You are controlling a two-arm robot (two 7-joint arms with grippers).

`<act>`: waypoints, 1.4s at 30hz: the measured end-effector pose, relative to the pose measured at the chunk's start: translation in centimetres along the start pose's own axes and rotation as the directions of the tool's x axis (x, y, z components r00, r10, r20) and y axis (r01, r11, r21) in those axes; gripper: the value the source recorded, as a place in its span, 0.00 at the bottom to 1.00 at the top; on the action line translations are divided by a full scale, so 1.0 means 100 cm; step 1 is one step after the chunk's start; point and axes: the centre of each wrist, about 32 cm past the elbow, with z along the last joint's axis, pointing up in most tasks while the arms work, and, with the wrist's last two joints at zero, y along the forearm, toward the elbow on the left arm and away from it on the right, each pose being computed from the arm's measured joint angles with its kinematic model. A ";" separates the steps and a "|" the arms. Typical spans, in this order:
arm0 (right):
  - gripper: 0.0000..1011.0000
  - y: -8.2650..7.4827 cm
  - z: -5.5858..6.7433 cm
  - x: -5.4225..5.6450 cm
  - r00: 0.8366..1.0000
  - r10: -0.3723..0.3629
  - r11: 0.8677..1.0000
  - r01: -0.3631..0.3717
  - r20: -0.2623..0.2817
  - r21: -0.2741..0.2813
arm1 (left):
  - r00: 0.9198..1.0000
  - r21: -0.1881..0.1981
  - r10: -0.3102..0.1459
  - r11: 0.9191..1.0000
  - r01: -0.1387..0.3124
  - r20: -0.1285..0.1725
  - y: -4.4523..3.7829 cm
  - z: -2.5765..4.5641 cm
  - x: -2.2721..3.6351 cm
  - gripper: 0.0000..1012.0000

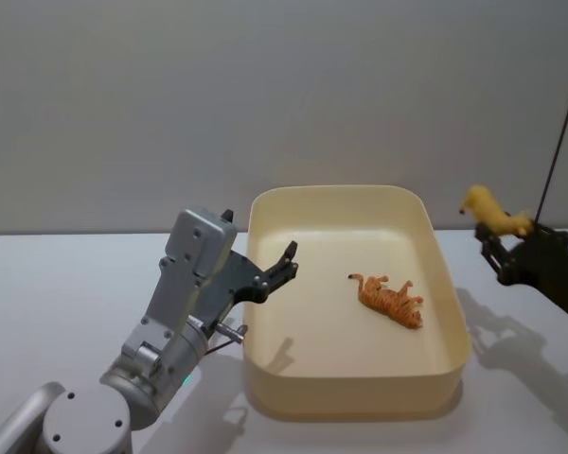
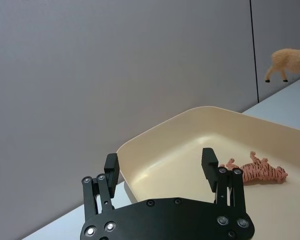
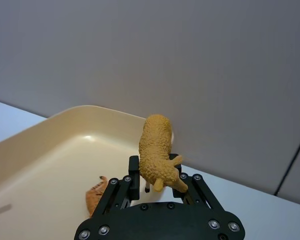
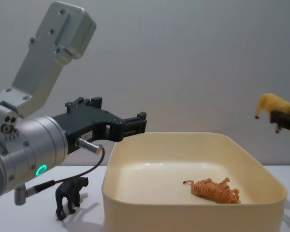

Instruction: Pick up the toy alternately with two hands and place it into the central storage box.

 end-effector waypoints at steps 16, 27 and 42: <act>0.44 0.041 0.014 -0.013 0.981 0.177 0.982 -0.182 -0.076 -0.055 | 1.000 0.000 0.000 1.000 0.000 0.000 0.0000 0.0000 0.0000 0.99; 0.78 0.055 0.016 -0.019 0.970 0.224 0.970 -0.231 -0.094 -0.073 | 1.000 0.000 0.000 1.000 0.000 0.000 0.0000 0.0000 0.0000 0.99; 0.99 0.039 0.022 -0.003 0.986 0.149 0.989 -0.149 -0.069 0.006 | 1.000 0.000 0.000 1.000 0.000 0.000 0.0000 0.0000 0.0000 0.99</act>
